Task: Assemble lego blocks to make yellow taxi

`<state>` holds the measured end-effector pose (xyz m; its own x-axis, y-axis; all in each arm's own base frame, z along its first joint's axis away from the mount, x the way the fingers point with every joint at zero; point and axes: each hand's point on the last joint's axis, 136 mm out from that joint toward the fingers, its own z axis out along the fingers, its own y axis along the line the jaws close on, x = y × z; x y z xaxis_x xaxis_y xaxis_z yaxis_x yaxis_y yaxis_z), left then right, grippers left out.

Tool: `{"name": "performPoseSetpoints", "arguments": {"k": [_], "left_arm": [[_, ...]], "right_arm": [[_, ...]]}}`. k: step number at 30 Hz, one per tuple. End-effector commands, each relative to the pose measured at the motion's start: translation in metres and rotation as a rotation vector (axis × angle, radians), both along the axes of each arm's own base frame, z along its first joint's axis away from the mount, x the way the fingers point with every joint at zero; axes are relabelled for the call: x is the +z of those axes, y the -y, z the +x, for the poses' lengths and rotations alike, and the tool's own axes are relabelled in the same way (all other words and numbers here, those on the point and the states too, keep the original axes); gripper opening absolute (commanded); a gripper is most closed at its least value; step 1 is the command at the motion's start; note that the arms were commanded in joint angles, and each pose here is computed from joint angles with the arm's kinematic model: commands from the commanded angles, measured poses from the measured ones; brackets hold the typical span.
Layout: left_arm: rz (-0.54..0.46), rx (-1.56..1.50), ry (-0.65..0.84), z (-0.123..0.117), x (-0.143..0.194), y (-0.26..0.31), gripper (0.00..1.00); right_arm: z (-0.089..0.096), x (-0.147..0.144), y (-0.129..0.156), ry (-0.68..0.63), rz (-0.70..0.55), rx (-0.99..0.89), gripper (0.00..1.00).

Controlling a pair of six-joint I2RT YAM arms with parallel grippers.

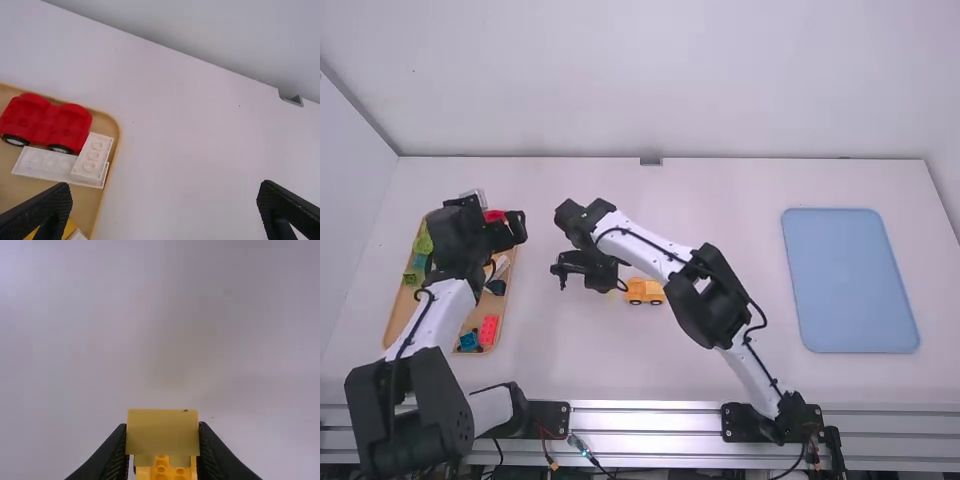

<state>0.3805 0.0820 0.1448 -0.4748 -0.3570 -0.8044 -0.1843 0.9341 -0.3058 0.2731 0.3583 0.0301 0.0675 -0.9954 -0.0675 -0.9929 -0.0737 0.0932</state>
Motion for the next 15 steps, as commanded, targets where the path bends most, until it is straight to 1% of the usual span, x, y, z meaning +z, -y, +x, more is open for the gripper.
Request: {"name": "performPoseSetpoints", "arguments": {"k": [1, 3, 5, 10, 13, 15], "left_arm": [[-0.003, 0.086, 0.006, -0.005, -0.001, -0.013, 0.99], [0.006, 0.114, 0.002, -0.006, -0.002, -0.018, 0.99], [0.013, 0.127, -0.004, -0.007, -0.003, -0.021, 0.99], [0.028, 0.222, -0.013, -0.011, -0.004, -0.036, 0.99], [0.030, 0.222, -0.009, -0.012, -0.001, -0.036, 0.99], [0.032, 0.222, -0.003, -0.012, 0.001, -0.036, 0.99]], "right_arm": [[0.006, -0.006, -0.004, 0.014, -0.021, 0.028, 0.07], [0.007, -0.009, -0.004, 0.012, -0.034, 0.031, 0.06], [0.004, -0.011, -0.009, 0.010, -0.031, 0.044, 0.06], [0.000, -0.011, -0.017, -0.003, 0.004, 0.069, 0.09], [-0.002, -0.013, -0.025, 0.002, 0.022, 0.075, 0.10], [-0.003, -0.017, -0.025, -0.003, 0.018, 0.075, 0.11]]}}
